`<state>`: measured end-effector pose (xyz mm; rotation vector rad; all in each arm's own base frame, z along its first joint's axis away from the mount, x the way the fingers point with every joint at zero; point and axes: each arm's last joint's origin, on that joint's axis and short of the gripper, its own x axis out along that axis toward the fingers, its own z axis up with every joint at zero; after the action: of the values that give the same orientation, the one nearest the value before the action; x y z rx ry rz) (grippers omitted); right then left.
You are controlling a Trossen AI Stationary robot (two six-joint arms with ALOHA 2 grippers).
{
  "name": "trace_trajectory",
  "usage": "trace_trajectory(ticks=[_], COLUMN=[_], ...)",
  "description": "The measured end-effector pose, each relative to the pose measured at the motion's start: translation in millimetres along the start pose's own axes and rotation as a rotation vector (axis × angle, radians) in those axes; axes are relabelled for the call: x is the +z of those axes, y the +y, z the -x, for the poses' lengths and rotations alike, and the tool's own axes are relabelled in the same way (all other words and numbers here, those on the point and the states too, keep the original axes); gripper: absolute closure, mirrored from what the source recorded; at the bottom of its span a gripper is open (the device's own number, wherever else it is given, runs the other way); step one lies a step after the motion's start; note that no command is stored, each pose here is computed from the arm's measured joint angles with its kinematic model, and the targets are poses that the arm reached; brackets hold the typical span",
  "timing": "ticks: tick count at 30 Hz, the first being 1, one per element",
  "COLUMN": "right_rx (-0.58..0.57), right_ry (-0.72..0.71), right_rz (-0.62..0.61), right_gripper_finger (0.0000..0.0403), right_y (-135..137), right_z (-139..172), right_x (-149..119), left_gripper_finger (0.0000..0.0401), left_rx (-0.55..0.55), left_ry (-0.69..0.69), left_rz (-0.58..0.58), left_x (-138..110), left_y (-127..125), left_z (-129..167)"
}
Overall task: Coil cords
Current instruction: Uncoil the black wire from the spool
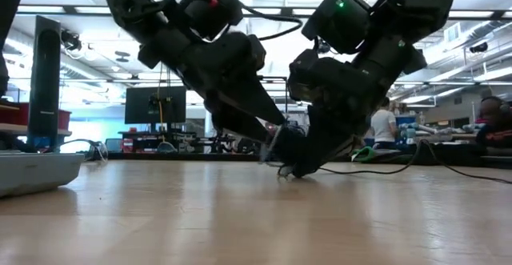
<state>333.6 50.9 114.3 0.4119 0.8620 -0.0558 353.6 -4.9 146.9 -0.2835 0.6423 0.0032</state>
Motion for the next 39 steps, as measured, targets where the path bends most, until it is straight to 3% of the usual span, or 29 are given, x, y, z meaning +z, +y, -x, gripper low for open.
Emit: trace_trajectory(ticks=[5,11,19,27,35,39], right_rx=[-0.024,-0.113,-0.229,-0.25,-0.248,-0.236], right_ry=[0.039,0.111,-0.003,-0.032,-0.024,-0.052], right_rz=[0.003,-0.029,-0.028,0.015,0.022,0.022], right_gripper_finger=[0.0403,0.0403,0.0403,0.0401,0.0401,0.0399], right_y=[-2,-7,4,18,23,25], right_z=[14,52,89,73,53,49], right_x=[2,5,10,1,-8,-7], left_gripper_finger=[0.0006,0.0006,0.0006,0.0006,0.0006,0.0006], left_rx=[0.062,0.048,0.039,0.048,0.196,0.216], left_ry=[0.001,-0.002,-0.002,-0.024,0.008,0.018], left_rz=[0.03,0.037,0.018,-0.004,-0.071,-0.097], left_x=[1,3,3,8,5,4], left_y=[12,15,14,20,29,29], left_z=[0,1,1,5,8,8])
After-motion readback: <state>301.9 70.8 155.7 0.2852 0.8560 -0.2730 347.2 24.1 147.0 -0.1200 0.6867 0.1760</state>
